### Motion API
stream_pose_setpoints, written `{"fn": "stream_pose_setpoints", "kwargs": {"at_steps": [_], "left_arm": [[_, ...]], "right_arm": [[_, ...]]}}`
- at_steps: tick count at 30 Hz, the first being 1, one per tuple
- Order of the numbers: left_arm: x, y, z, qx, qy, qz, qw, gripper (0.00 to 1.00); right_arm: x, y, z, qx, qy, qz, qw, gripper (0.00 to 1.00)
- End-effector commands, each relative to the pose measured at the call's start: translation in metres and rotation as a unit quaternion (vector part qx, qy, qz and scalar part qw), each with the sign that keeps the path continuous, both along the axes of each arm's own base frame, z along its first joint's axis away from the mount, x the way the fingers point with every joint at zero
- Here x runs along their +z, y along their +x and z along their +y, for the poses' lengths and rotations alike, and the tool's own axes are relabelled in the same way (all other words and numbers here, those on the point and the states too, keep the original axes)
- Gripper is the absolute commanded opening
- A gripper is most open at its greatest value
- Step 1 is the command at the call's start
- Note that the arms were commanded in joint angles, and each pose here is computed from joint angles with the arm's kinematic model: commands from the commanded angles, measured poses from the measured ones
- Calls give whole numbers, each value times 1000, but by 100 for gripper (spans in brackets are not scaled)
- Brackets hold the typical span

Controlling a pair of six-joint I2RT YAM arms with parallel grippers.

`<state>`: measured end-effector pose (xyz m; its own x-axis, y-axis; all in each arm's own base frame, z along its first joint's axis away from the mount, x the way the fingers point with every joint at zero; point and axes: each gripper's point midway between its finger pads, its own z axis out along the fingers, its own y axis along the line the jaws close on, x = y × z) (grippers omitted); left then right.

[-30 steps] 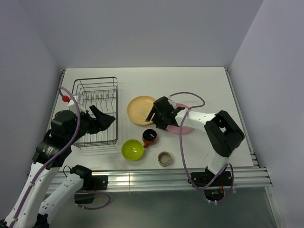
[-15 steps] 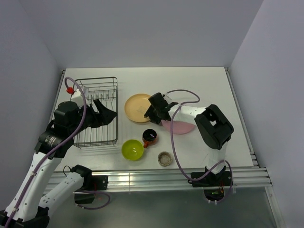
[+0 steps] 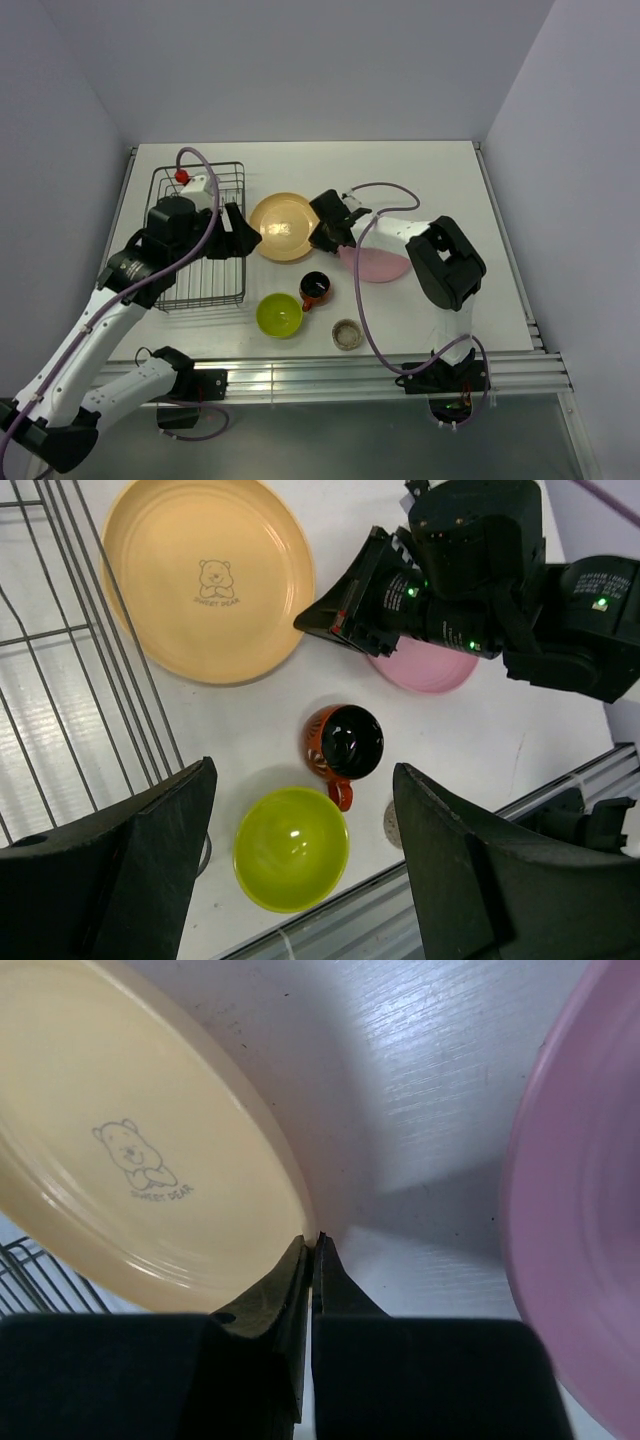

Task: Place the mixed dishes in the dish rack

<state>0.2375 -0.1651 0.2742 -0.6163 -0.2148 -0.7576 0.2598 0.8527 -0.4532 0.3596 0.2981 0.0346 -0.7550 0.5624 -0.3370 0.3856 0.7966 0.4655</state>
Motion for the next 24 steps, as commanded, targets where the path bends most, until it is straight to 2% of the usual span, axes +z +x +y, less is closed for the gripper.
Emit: {"fn": "stream_pose_setpoints", "kwargs": {"at_steps": [1,3,7,12,16,19,24], "left_arm": [[19,8,-11,-14,18,-44,999,78],[12,13,-13,-3,40,-42,998,78],[6,9,-43,-40,78,-53,995,79],[-6,14,-54,-21,175,-80,981,81],[0,13,-56,-25,181,-123,975,82],[3,9,-63,-46,179,-157,970,82],[-3,2,-74,-87,202,-179,959,82]], "right_arm": [[12,12,-4,-4,-15,-21,1000,0],[16,11,-5,-3,-15,-27,1000,0],[30,12,-11,-6,-18,-41,999,0],[75,11,-22,2,-25,-73,997,0],[113,2,-35,19,-21,-93,995,0],[124,-5,-39,45,-7,-92,995,0],[151,-27,-41,94,20,-98,991,0]]}}
